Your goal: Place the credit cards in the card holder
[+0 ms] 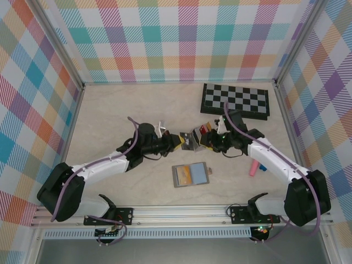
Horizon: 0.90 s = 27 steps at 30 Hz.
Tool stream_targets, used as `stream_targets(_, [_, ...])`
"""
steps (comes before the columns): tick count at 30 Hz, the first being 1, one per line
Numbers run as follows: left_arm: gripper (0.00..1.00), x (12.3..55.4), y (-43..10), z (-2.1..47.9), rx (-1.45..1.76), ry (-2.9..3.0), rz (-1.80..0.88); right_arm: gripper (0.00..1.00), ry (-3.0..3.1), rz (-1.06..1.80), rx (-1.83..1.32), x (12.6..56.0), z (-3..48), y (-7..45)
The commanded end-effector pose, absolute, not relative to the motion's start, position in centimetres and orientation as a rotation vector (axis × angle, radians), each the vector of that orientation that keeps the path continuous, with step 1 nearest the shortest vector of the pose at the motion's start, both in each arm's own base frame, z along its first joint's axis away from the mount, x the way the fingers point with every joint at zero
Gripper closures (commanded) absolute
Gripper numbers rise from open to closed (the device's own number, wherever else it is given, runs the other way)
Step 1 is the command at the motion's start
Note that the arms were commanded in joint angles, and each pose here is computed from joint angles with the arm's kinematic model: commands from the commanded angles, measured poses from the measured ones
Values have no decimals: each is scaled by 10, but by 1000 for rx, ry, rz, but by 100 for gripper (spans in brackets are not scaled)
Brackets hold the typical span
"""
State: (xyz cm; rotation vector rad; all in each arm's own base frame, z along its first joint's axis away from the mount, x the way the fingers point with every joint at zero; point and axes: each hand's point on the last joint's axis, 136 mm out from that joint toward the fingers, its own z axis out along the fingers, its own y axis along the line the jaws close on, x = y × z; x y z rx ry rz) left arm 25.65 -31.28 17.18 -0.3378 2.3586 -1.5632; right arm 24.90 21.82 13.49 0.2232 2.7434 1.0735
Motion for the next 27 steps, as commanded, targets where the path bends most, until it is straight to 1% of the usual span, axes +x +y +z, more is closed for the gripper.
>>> stream_targets(1, [100, 234, -304, 133, -374, 2454, -1387, 69, 2907, 951, 164, 217, 95, 216])
stream_targets(3, [100, 223, -304, 120, -389, 2480, -1346, 69, 2951, 926, 112, 207, 83, 224])
stream_targets(8, [100, 207, -311, 103, -382, 2521, -1306, 69, 3067, 640, 135, 197, 46, 211])
stream_targets(16, [100, 201, -322, 84, -349, 2574, -1260, 70, 3054, 405, 152, 206, 35, 187])
stream_targets(21, [100, 199, -327, 76, -340, 2593, -1258, 71, 3093, 357, 174, 200, 19, 181])
stream_targets(27, [100, 194, -327, 66, -338, 2617, -1238, 72, 3121, 431, 229, 190, 3, 185])
